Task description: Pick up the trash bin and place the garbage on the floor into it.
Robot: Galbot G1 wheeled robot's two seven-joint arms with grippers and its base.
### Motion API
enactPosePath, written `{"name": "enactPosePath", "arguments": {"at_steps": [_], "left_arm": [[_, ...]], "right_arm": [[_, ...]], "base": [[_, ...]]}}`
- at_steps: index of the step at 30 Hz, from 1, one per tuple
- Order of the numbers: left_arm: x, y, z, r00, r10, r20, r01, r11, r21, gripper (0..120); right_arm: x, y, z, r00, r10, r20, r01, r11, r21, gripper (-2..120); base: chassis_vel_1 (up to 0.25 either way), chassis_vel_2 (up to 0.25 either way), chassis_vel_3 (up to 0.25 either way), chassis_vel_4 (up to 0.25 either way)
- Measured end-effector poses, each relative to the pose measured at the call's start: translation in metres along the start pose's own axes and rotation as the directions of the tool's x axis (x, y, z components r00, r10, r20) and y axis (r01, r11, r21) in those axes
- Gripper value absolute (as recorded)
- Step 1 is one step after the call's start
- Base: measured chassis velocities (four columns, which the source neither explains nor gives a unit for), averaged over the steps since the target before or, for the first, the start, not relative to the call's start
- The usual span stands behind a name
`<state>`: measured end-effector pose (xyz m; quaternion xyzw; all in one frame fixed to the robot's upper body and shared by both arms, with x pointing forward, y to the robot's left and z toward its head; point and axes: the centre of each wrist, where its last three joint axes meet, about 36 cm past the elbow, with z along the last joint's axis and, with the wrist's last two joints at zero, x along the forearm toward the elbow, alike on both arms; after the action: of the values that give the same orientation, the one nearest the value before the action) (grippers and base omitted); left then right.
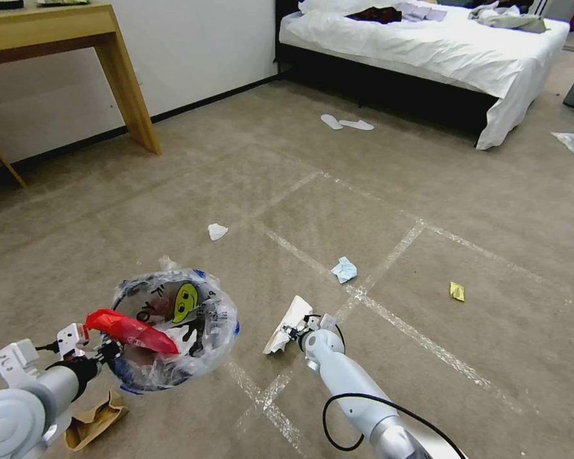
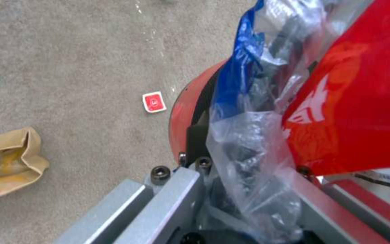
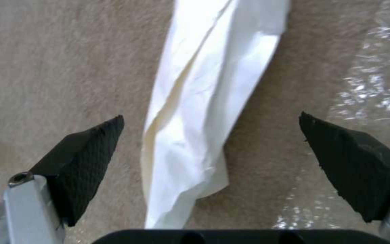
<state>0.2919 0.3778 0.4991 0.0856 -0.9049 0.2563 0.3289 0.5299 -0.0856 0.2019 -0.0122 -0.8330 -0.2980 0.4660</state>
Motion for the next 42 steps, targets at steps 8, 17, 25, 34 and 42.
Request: {"name": "enactPosePath", "arguments": {"at_steps": [8, 17, 25, 34, 42], "left_arm": [[0.002, -0.002, 0.003, 1.000, 0.004, 0.000, -0.004, 1.000, 0.004, 0], [0.007, -0.005, 0.006, 1.000, 0.012, 0.001, -0.012, 1.000, 0.003, 0], [0.009, -0.004, 0.009, 1.000, 0.010, 0.008, -0.010, 1.000, 0.004, 0], [0.007, -0.002, 0.009, 1.000, 0.006, 0.011, -0.007, 1.000, 0.010, 0], [0.001, 0.003, 0.008, 1.000, -0.010, 0.010, 0.010, 1.000, 0.015, 0]], "right_arm": [[-0.003, 0.000, 0.008, 1.000, -0.026, -0.009, 0.027, 0.999, 0.030, 92], [-0.008, -0.010, 0.019, 0.997, -0.080, 0.000, 0.080, 0.995, 0.065, 62], [-0.010, -0.011, 0.024, 0.994, -0.109, 0.015, 0.107, 0.990, 0.092, 34], [-0.010, -0.011, 0.025, 0.993, -0.117, 0.023, 0.114, 0.988, 0.103, 4], [0.002, 0.008, 0.038, 0.988, -0.152, 0.017, 0.150, 0.983, 0.102, 0]], "base": [[0.000, 0.000, 0.000, 0.000], [0.000, 0.000, 0.000, 0.000], [0.000, 0.000, 0.000, 0.000], [0.000, 0.000, 0.000, 0.000], [0.000, 0.000, 0.000, 0.000]]}}
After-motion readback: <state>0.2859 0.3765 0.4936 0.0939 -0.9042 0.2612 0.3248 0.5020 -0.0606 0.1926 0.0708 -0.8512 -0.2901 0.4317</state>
